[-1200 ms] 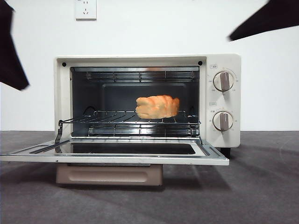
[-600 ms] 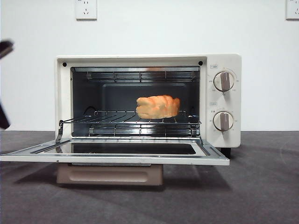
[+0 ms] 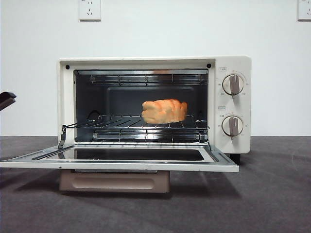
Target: The left arm flap open the oven, the right arm pick bread and place it into oven, the left arm flap close the oven
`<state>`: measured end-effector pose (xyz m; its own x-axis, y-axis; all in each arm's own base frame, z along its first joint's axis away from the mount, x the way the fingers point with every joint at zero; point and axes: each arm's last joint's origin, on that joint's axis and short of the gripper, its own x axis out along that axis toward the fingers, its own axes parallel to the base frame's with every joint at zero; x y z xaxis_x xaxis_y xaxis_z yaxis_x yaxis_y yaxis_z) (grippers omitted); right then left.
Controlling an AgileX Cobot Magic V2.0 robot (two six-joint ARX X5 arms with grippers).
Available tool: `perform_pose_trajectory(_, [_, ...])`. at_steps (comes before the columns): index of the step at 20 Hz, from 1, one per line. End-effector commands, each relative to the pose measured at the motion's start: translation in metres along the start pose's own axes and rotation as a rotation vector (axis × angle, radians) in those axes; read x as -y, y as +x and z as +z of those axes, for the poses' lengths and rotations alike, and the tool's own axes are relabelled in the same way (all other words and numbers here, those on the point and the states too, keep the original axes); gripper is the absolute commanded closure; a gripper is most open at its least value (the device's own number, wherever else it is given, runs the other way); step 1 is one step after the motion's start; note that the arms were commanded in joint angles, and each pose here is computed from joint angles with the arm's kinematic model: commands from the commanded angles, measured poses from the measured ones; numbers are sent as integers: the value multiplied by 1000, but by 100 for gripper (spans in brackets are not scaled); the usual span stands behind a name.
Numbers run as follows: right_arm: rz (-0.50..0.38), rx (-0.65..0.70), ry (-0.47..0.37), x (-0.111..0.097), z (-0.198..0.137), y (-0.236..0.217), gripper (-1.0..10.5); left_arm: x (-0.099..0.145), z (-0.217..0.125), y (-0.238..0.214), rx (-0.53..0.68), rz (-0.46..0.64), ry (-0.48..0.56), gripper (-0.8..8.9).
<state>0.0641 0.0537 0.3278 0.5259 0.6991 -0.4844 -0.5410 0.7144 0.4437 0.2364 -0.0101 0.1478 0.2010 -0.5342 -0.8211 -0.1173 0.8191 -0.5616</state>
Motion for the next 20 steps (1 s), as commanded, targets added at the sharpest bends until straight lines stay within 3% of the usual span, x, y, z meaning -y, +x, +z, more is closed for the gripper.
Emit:
perform_pose_trajectory(1, [-8, 40, -23, -3, 5, -4, 547, 3, 2, 2, -19, -52, 25, 799])
perform_pose_trajectory(20, [-28, 49, 3, -2, 6, -4, 547, 14, -3, 6, -82, -182, 53, 798])
